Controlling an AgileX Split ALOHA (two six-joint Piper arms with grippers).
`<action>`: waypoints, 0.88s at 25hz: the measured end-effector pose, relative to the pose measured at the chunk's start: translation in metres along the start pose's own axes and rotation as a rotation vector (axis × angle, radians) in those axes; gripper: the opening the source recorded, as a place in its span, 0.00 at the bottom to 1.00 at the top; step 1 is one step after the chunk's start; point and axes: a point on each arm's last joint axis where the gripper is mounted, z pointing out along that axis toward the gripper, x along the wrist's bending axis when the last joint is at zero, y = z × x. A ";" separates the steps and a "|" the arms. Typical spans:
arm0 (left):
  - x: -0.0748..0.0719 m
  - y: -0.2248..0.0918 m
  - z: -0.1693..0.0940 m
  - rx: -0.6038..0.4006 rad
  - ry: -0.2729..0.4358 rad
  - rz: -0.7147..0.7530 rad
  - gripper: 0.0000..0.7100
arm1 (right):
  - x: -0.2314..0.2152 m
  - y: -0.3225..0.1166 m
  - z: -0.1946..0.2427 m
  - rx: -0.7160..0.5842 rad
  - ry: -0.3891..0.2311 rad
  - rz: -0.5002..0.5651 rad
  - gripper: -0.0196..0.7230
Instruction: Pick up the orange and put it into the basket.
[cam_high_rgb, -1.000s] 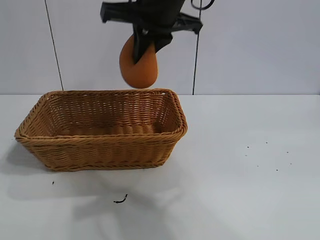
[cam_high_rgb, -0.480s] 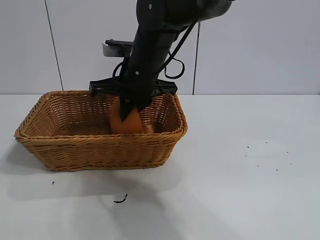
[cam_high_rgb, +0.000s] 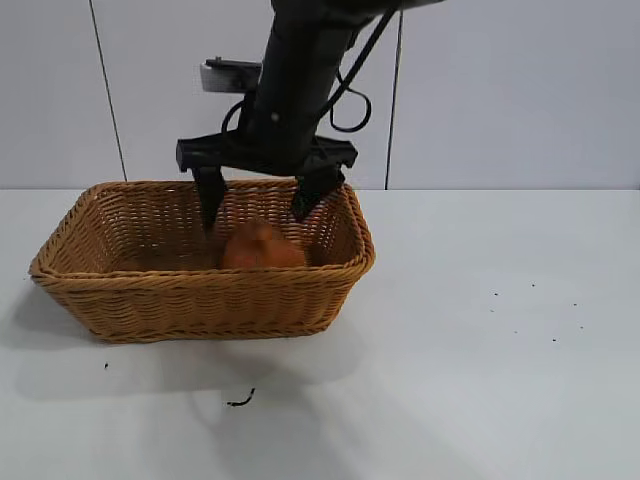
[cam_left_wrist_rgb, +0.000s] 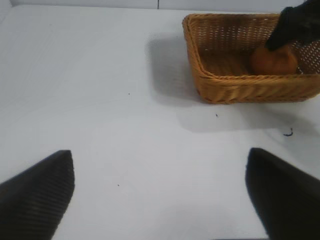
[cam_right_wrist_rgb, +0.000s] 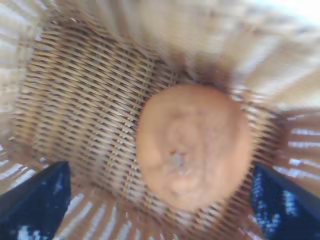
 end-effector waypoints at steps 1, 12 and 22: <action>0.000 0.000 0.000 0.000 0.000 0.000 0.94 | 0.000 0.004 -0.009 -0.001 -0.010 -0.008 0.95; 0.000 0.000 0.000 0.000 0.000 0.000 0.94 | -0.072 0.029 -0.066 -0.068 -0.160 0.078 0.96; 0.000 0.000 0.000 0.000 0.000 0.000 0.94 | -0.231 0.004 -0.092 -0.074 -0.292 0.372 0.96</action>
